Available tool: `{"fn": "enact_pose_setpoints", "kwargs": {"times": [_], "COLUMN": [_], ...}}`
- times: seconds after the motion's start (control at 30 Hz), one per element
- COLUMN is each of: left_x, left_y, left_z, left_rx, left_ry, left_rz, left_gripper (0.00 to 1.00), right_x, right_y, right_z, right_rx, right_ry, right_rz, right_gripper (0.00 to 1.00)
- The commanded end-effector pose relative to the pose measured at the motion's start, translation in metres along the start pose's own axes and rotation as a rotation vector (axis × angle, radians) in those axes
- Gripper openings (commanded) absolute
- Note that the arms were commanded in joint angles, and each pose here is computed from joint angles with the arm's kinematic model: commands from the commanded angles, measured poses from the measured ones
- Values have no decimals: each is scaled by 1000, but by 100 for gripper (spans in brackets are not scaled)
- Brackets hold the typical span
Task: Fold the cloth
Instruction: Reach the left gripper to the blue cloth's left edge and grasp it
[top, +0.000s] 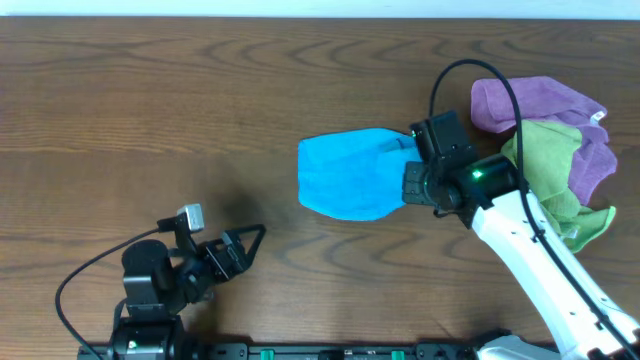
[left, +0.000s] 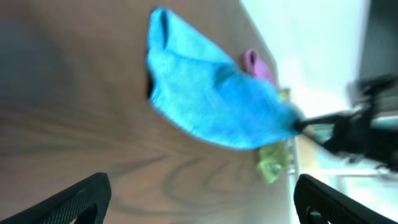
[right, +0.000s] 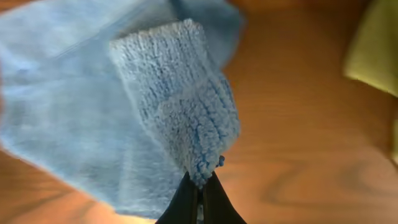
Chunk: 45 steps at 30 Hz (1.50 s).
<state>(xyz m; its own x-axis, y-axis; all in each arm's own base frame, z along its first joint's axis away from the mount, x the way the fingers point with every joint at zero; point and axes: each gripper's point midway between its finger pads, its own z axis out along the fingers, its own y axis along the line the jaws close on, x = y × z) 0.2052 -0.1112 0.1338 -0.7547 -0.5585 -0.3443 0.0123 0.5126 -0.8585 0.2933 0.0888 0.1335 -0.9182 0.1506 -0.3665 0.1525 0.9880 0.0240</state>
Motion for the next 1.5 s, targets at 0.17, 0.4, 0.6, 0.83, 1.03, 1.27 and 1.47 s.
{"fn": "enact_pose_setpoints", "kwargs": {"times": [0.17,0.4,0.6,0.83,1.03,1.27,1.47], "left_x": [-11,5,16,37,37,40,45], "left_y": [6,23,14,20,22,30,21], "left_z": [1,15,42,73,98,119,141], "left_rx": [-35,-92,-59,-78,-48,-34,-33], "left_ry": [-53,64,168,266,279,292,328], "left_rz": [-250,-289,-217,-213,-225,-249,-217], "left_gripper": [96,87,95,95,95,95,95], "right_x": [-8,-11,-11,-10,-10,-10,-9], "right_y": [-38,-36,-36,-34,-33,-33,-32], "right_z": [-1,-1,-1,-1,0,0,0], "right_rx": [148,140,138,126,122,121,113], "right_ry": [-36,-48,-49,-42,-40,-39,-35], "right_rz": [132,135,136,136,136,136,136], "right_gripper": [1,1,1,1,1,1,1]}}
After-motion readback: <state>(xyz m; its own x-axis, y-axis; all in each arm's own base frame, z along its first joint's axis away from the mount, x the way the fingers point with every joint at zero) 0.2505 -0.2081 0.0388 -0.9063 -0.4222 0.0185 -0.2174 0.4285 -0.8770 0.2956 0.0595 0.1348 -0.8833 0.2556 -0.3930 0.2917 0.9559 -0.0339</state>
